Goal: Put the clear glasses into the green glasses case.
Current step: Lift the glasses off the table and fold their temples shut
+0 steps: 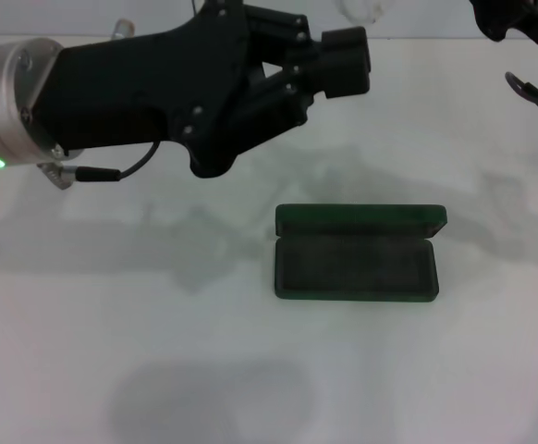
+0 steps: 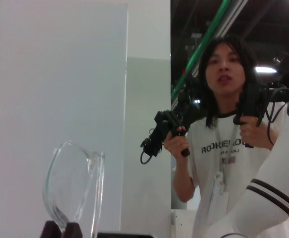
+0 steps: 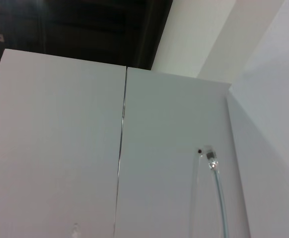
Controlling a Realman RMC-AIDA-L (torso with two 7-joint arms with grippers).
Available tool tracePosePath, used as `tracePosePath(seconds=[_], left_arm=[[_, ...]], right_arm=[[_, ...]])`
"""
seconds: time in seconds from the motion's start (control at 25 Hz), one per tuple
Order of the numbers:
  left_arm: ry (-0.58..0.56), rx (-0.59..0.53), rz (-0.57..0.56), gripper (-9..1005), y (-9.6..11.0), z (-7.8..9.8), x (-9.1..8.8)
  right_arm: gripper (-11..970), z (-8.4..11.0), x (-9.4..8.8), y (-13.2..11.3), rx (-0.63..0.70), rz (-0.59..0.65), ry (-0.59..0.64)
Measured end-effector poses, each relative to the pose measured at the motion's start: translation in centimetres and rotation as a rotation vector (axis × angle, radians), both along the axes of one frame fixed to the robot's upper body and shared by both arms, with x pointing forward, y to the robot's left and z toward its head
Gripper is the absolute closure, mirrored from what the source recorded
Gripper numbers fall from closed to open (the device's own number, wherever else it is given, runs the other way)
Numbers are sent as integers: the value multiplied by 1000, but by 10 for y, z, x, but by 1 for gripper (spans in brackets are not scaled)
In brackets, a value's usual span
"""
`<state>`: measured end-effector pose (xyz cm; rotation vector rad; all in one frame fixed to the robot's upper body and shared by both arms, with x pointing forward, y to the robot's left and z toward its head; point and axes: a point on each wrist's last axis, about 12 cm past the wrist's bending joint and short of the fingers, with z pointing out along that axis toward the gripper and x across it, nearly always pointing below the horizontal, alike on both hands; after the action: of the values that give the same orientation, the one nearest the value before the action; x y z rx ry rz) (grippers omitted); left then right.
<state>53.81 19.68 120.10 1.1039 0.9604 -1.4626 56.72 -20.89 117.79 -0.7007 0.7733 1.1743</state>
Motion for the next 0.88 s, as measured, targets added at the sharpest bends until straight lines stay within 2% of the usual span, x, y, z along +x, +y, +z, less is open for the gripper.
tracePosePath(seconds=[0.52, 0.88], left_arm=[[-17, -53, 59, 917, 11, 4, 2], [-17, -59, 62, 917, 12, 5, 3]], right_arm=[[865, -1, 1, 0, -9, -3, 8], [863, -2, 3, 7, -48, 17, 18]])
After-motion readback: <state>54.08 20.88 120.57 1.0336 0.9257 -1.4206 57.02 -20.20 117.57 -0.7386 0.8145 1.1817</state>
